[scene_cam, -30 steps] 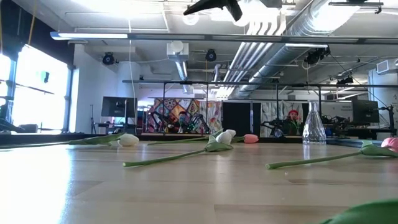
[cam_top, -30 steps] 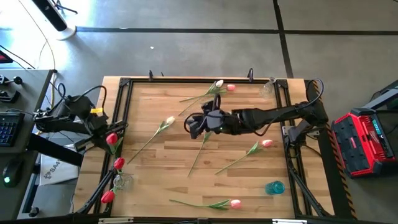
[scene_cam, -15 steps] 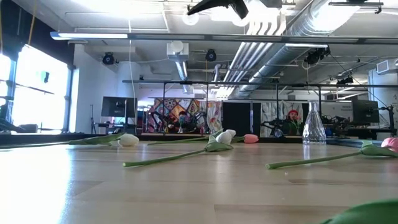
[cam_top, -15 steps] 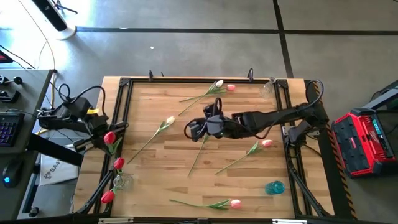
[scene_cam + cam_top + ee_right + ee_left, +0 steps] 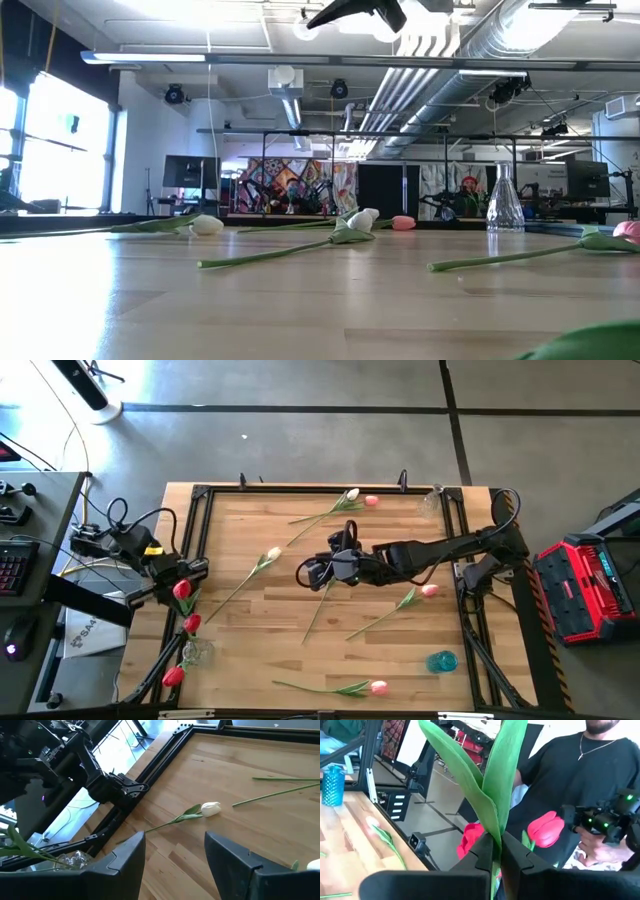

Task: Sort flowers into vase by color
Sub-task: Put the red tulip into the bottom transparent vase

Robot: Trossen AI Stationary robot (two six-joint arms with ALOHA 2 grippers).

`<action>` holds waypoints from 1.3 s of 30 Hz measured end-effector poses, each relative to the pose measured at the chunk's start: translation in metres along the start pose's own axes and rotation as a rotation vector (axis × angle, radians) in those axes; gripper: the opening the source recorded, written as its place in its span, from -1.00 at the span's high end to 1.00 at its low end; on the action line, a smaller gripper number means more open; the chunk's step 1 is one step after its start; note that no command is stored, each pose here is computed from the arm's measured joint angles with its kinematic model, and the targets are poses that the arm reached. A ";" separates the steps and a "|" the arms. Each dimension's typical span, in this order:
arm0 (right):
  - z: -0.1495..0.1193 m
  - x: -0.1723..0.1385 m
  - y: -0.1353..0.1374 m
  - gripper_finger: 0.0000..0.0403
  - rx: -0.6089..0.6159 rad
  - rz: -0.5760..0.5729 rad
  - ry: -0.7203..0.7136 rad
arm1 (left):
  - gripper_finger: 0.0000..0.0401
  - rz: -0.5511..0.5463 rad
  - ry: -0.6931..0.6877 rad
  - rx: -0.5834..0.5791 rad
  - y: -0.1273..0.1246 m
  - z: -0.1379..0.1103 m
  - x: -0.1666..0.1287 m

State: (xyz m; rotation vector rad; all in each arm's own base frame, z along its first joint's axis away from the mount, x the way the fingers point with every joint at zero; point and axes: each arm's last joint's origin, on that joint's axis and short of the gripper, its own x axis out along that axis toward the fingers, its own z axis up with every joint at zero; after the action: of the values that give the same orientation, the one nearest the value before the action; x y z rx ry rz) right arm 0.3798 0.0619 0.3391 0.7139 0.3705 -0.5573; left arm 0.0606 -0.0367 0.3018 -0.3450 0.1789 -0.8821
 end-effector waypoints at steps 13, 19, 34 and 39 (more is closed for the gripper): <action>0.000 0.000 0.000 0.04 -0.005 0.024 0.036 | 0.98 0.013 0.074 0.000 0.005 -0.016 0.007; -0.001 0.000 0.001 0.04 -0.008 0.041 0.060 | 0.87 -0.001 0.097 -0.090 0.004 -0.018 0.007; -0.002 0.000 0.001 0.04 -0.024 0.057 0.083 | 0.20 -0.049 0.121 -0.215 0.002 -0.019 0.007; -0.002 0.000 0.001 0.04 -0.023 0.057 0.083 | 0.14 -0.103 0.115 -0.226 0.000 -0.016 0.007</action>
State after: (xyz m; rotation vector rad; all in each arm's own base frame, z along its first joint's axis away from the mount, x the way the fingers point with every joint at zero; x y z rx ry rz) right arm 0.3806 0.0636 0.3382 0.7243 0.4314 -0.4696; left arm 0.0603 -0.0458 0.2865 -0.5182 0.3714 -0.9870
